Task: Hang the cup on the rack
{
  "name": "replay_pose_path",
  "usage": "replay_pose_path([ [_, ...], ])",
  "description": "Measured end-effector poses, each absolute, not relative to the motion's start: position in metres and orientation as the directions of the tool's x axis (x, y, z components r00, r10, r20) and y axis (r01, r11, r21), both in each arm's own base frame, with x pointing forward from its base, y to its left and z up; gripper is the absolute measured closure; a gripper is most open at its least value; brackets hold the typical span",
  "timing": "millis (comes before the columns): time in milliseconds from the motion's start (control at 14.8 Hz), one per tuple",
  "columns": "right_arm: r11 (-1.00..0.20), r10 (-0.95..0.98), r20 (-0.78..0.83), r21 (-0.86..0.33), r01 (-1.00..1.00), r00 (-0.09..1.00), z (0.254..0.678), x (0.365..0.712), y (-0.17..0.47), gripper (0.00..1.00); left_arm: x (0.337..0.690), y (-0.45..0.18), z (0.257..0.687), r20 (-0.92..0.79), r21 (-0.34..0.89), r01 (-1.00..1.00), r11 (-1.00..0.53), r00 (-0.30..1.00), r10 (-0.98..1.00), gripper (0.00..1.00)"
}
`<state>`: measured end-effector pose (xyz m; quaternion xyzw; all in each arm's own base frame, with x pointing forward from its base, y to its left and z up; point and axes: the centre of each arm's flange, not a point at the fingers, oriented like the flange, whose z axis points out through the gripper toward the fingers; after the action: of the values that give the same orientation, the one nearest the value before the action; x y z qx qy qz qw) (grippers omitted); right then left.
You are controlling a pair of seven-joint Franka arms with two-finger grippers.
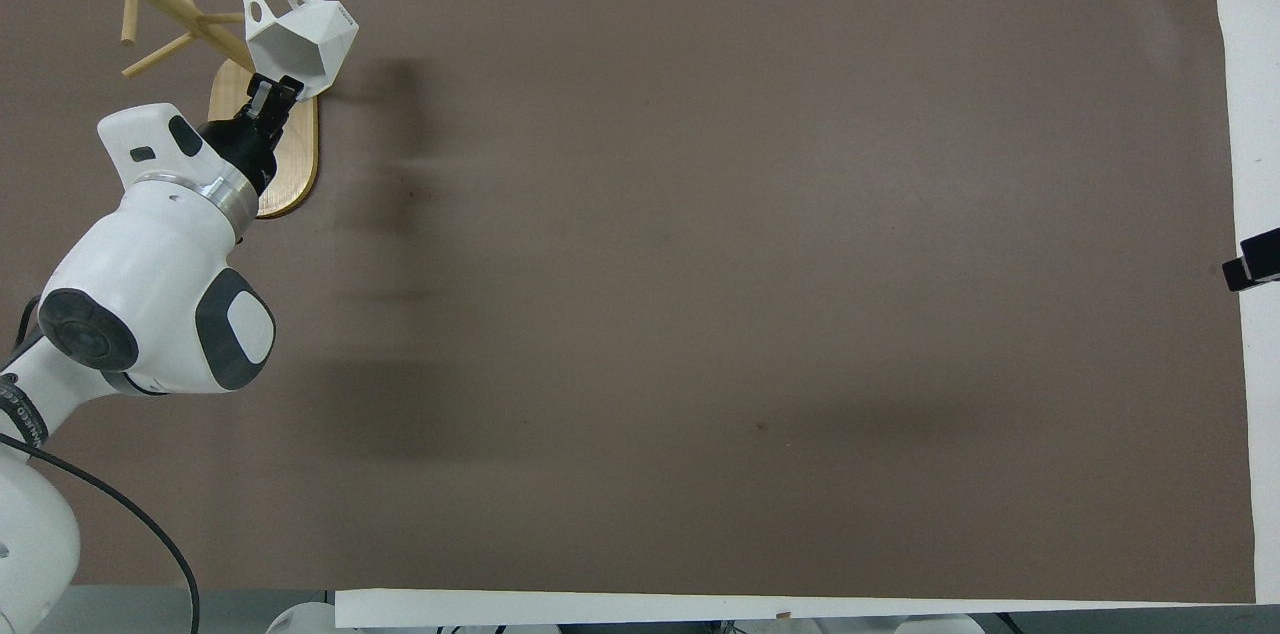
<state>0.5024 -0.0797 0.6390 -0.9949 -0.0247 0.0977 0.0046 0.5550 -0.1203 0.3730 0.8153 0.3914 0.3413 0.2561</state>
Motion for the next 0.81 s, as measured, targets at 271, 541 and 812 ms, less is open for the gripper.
replay_pose_path([
  [271, -0.999, 0.032, -0.218, -0.016, 0.029, 0.975, 0.626, 0.5, -0.081, 0.0, 0.557, -0.109, 0.373, 0.355, 0.683, 0.477, -0.553, 0.445, 0.822, 0.96],
  [541, -1.0, 0.016, -0.228, -0.015, 0.013, 0.973, 0.619, 0.499, -0.082, 0.0, 0.56, -0.095, 0.368, 0.345, 0.666, 0.509, -0.545, 0.438, 0.83, 0.96],
  [812, -1.0, 0.012, -0.237, -0.017, 0.009, 0.971, 0.615, 0.499, -0.084, 0.0, 0.562, -0.079, 0.366, 0.336, 0.652, 0.539, -0.533, 0.425, 0.841, 0.96],
])
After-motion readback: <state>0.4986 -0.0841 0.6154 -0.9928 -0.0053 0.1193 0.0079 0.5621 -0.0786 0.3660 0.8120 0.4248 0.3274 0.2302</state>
